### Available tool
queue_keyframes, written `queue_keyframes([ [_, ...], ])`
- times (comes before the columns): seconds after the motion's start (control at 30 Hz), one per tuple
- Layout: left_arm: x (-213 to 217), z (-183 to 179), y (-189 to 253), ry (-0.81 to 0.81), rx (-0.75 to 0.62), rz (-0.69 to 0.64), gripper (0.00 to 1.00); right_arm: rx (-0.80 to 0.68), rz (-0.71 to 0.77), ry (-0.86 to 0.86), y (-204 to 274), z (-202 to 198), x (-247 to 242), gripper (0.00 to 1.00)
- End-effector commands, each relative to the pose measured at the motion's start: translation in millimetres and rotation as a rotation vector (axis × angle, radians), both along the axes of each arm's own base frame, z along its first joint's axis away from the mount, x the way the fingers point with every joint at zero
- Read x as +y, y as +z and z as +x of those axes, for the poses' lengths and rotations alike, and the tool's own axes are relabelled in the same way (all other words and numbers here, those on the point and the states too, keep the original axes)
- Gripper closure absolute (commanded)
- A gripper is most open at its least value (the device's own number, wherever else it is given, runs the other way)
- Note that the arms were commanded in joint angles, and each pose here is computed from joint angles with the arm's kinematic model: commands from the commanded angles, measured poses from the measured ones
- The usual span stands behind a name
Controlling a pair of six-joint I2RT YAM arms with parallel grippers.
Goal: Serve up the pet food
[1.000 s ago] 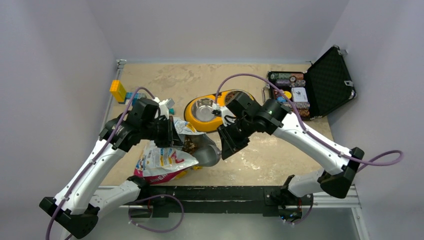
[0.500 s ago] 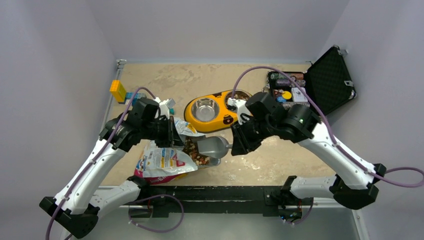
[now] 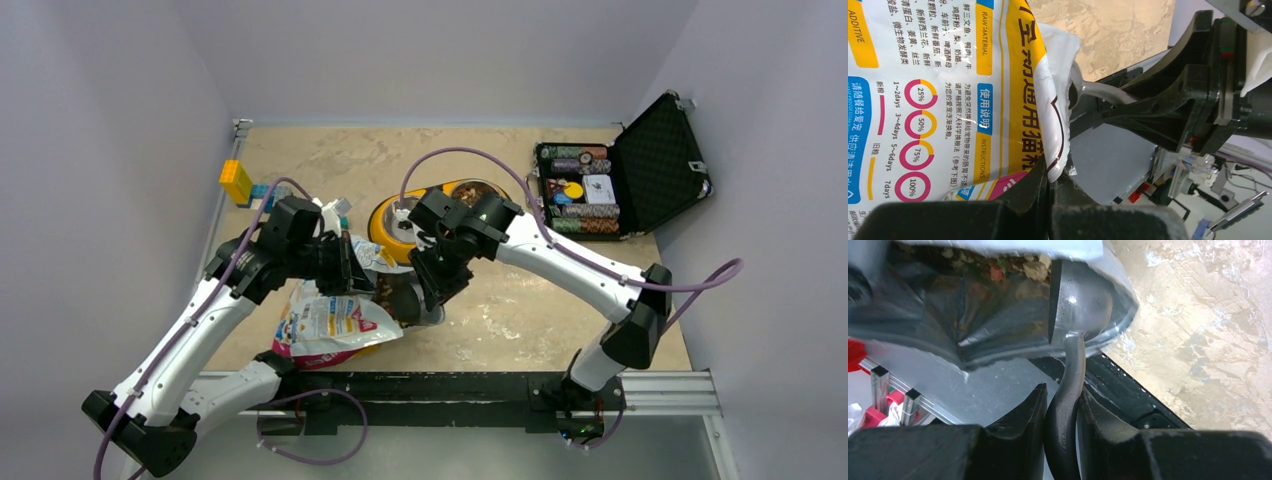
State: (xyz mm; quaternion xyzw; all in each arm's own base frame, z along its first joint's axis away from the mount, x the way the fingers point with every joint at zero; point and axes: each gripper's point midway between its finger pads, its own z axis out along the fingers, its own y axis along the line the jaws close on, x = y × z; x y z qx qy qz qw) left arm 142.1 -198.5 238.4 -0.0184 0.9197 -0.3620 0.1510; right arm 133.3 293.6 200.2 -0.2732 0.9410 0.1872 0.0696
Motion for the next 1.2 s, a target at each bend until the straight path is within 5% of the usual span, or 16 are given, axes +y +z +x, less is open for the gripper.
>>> queue_keyframes([
  [0.0, -23.6, 9.3, 39.0, 0.029, -0.061, -0.216, 1.00, -0.042, 0.108, 0.036, 2.9, 17.6, 56.9, 1.00],
  [0.23, -27.2, 11.8, 46.8, 0.054, -0.053, -0.253, 1.00, 0.106, 0.424, 0.239, 34.7, 1.6, 167.7, 1.00],
  [0.4, -16.7, 8.2, 51.0, 0.073, -0.095, -0.219, 1.00, 0.155, 0.836, 0.325, 99.8, -10.6, 166.3, 1.00],
  [0.57, -10.7, 6.7, 70.4, 0.096, -0.195, -0.266, 1.00, 0.194, 1.025, 0.325, 118.2, -7.4, 128.3, 1.00],
  [0.77, -14.9, 7.1, 83.8, 0.096, -0.220, -0.328, 1.00, 0.170, 0.946, 0.289, 90.9, -11.4, 102.3, 1.00],
  [0.97, 14.5, 5.8, 75.4, 0.132, -0.268, -0.132, 1.00, 0.131, 0.724, 0.193, 27.0, 2.2, 78.8, 1.00],
  [1.17, 41.2, 0.3, 68.2, 0.152, -0.305, 0.012, 1.00, 0.146, 0.845, 0.152, 45.0, -5.4, 59.3, 1.00],
])
